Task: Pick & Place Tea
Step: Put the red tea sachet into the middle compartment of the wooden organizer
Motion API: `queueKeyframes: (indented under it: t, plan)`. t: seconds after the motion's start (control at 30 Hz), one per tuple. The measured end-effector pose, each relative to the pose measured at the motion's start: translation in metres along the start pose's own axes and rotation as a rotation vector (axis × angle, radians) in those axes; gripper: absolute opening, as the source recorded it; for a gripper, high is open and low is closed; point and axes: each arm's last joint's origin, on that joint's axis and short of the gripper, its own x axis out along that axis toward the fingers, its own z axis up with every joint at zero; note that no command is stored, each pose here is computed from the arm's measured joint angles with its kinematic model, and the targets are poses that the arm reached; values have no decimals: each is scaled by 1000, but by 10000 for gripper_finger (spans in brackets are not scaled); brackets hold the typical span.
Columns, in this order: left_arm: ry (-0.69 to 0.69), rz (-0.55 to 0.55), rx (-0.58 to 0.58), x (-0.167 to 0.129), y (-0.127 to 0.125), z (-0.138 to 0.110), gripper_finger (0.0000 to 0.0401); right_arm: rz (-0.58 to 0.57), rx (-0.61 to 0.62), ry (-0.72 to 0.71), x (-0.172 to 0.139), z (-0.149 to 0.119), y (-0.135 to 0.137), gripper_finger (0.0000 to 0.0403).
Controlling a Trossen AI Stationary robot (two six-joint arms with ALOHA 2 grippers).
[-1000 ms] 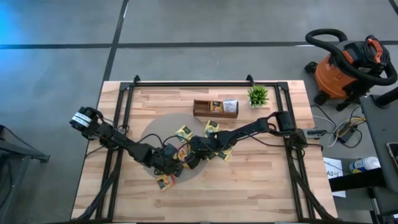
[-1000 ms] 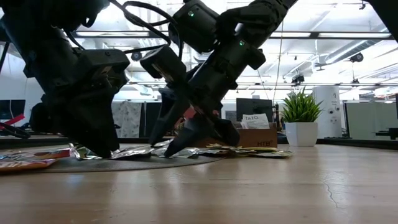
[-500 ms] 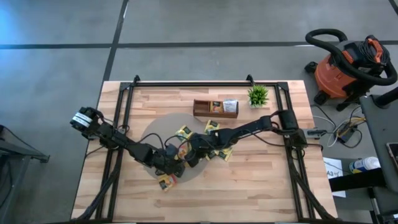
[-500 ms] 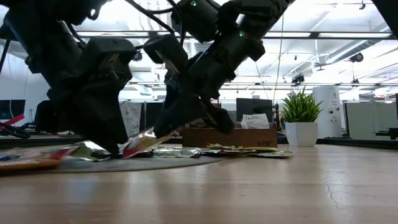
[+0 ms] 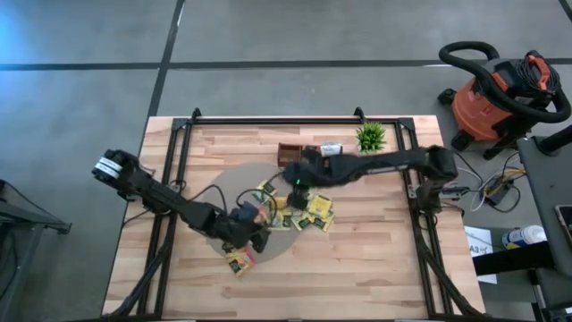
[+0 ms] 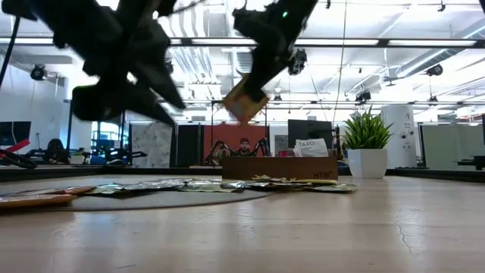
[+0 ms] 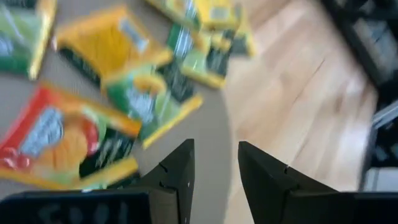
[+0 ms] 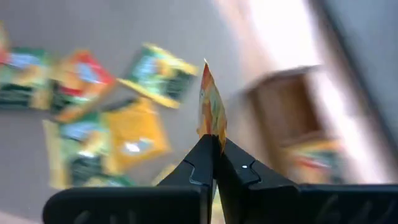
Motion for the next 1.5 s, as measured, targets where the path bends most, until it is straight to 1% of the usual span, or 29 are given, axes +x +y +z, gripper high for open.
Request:
queueKeyframes:
  t: [0.13,0.23,0.3,0.37,0.53,0.6,0.8,0.9,0.97,1.13,1.33,1.5]
  plan:
    - [-106,-34,12,-20,-4,14,119,-50,-18,78,-20,11,-39,9]
    - [-163,-60,22,-34,-7,23,119,0,-81,149,-23,15,-66,9]
    - [-185,-85,20,-42,-8,28,119,16,-107,178,-20,16,-82,9]
    - [-201,-102,20,-49,-9,32,119,9,-132,191,-13,17,-96,9]
    - [-228,-133,-3,-61,-11,38,119,13,-190,272,9,11,-120,9]
    - [-229,-138,-9,-63,-11,39,119,26,-219,304,20,9,-122,9]
    - [-228,-140,-16,-64,-10,39,119,72,-369,374,48,3,-116,9]
    - [-228,-138,-16,-63,-10,39,119,84,-418,429,60,-2,-115,9]
    - [-226,-134,-13,-63,-10,39,119,93,-429,465,64,-5,-115,9]
    - [-221,-123,-5,-63,-9,38,119,96,-440,500,73,-7,-116,9]
    - [-216,-109,4,-63,-7,37,119,94,-443,504,84,-2,-115,9]
    - [-216,-108,5,-63,-7,37,119,107,-457,539,98,2,-113,9]
